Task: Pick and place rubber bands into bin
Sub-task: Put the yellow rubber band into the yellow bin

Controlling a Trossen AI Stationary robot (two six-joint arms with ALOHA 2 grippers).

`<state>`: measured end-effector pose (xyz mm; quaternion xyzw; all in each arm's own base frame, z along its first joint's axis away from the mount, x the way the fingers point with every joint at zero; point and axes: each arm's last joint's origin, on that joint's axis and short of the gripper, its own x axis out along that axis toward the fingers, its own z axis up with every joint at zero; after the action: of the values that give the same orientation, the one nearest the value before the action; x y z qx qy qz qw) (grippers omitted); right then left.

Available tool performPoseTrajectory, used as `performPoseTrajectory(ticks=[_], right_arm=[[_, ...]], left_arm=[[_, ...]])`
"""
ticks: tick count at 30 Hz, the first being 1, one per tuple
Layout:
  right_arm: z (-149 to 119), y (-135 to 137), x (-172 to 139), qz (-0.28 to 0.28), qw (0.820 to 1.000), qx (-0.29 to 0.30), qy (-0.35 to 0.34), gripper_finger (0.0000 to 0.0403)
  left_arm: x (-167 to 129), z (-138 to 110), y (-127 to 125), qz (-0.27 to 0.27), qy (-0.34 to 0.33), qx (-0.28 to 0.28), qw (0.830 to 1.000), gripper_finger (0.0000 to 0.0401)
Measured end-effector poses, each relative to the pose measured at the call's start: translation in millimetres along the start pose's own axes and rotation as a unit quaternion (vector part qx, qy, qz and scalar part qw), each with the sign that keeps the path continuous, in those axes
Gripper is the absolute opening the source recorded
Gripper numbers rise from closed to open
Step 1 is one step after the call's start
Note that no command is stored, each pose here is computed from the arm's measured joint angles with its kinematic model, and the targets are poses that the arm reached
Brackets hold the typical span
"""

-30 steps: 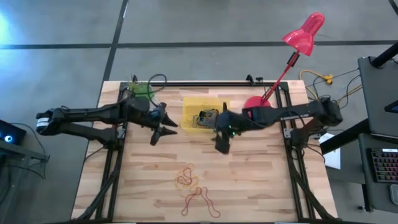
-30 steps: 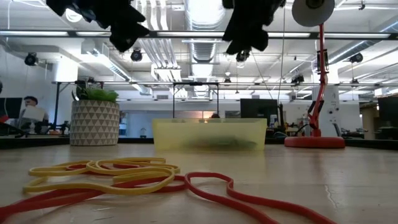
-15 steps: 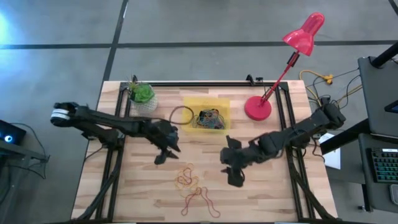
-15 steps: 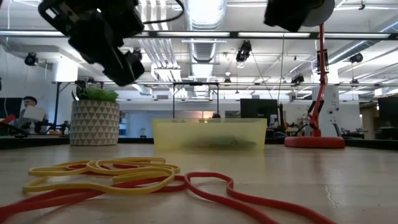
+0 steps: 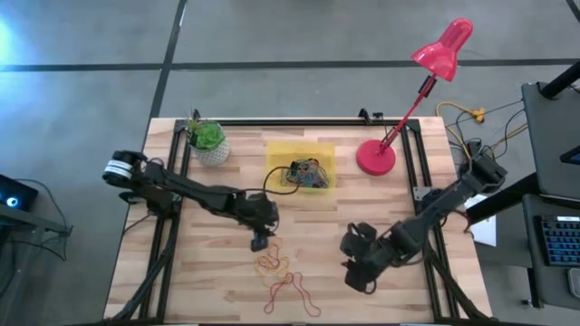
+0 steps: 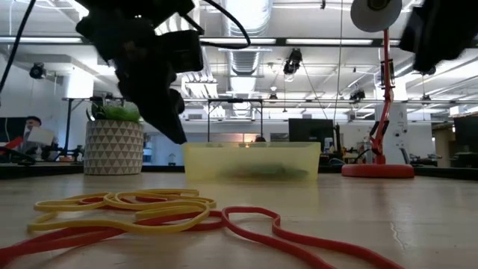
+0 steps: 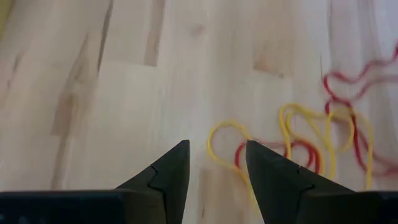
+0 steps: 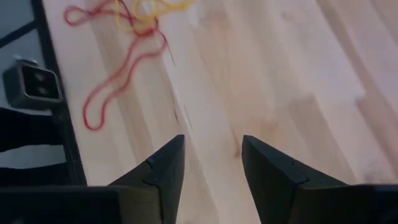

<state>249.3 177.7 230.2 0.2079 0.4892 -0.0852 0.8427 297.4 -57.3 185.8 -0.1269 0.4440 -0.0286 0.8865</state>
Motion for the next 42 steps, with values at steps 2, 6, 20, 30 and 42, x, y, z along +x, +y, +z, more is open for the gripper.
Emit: performPoseTrajectory(ticks=[2, 6, 20, 30, 42], right_arm=[[-11.4, -0.9, 2.3, -0.007, 1.000, 0.017, 0.008, 0.0151], [-32.1, -2.0, 5.8, -0.015, 0.999, 0.039, 0.023, 0.0158], [-63.3, -0.1, 4.8, -0.025, 0.999, 0.037, 0.016, 0.0160], [-68.4, 2.1, 2.8, -0.021, 0.999, 0.027, 0.018, 0.0151], [-67.9, 2.2, 2.9, -0.023, 0.999, 0.027, 0.010, 0.0144]], left_arm=[[3.8, 3.7, -4.9, 0.004, 0.000, -0.019, 1.000, 0.0141], [13.8, 5.4, -17.3, 0.026, 0.005, -0.042, 0.999, 0.0141], [50.4, 5.8, -28.3, 0.100, 0.078, -0.069, 0.990, 0.0141], [57.6, -4.8, -24.6, 0.120, 0.127, -0.104, 0.979, 0.0141], [61.2, -15.0, -20.4, 0.125, 0.135, -0.109, 0.977, 0.0011]])
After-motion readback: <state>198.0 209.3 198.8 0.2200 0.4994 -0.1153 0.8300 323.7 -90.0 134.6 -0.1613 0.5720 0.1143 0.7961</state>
